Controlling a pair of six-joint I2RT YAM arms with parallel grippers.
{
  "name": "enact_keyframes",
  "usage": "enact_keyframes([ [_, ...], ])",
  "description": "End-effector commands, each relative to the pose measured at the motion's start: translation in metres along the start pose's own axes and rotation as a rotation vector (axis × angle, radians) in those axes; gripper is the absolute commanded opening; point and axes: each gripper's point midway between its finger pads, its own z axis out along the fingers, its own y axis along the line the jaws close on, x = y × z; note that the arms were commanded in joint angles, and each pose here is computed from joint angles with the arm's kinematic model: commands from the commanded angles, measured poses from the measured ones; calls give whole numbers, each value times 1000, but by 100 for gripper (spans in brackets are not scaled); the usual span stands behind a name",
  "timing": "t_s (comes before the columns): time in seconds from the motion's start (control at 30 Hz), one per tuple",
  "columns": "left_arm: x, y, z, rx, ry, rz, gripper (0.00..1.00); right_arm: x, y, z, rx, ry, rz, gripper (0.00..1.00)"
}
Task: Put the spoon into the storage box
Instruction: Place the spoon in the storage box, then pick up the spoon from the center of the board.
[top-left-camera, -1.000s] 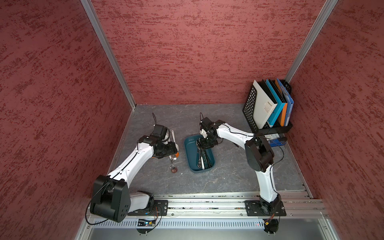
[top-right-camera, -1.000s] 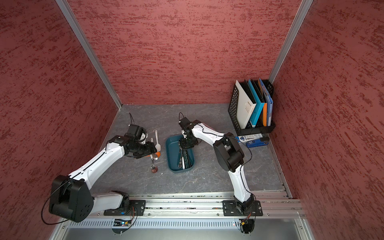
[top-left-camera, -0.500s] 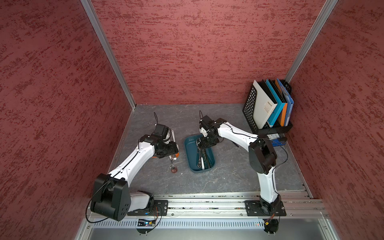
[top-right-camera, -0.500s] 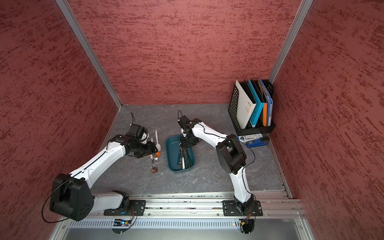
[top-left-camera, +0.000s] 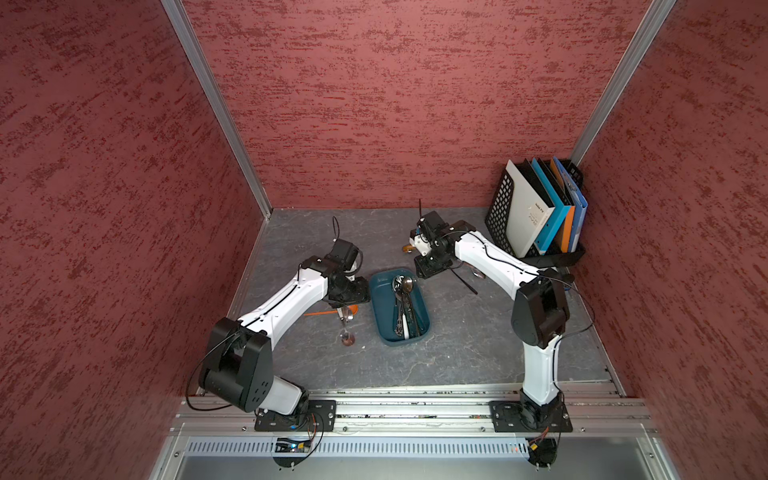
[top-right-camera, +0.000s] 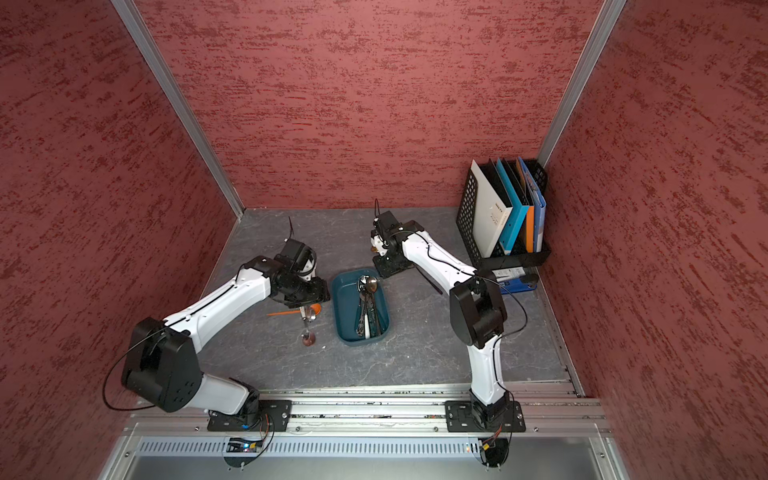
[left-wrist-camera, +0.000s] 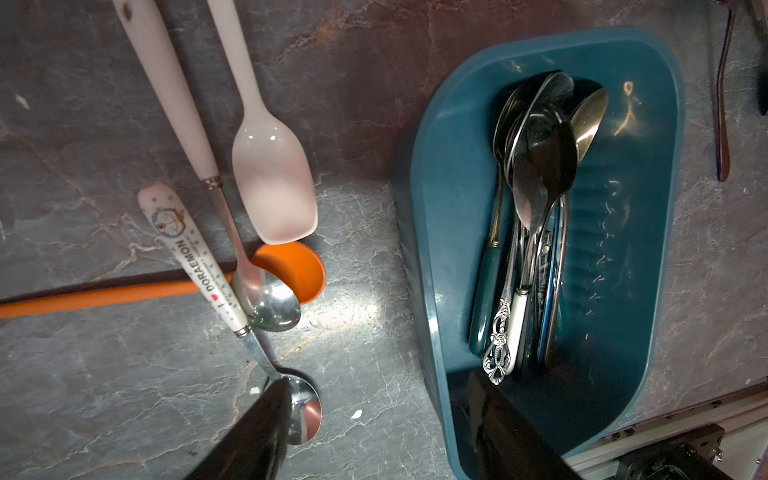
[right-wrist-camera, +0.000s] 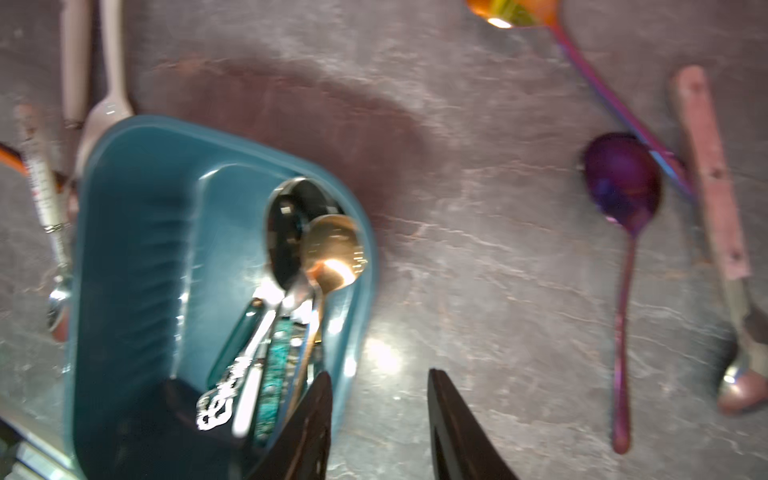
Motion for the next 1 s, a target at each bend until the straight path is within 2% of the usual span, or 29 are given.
enact_keyframes([
  [0.0, -6, 0, -2, -29, -2, -8, 71, -3, -28, 8, 34, 16, -17, 43],
  [0.23, -13, -2, -1, -38, 12, -32, 71, -6, -83, 37, 138, 52, -45, 49],
  [0.4, -13, 0, -2, -61, 29, -38, 71, -13, -101, 44, 189, 24, -92, 52],
  [0.97, -28, -5, -8, -102, 50, -25, 71, -6, -122, 79, 97, 40, -50, 51],
])
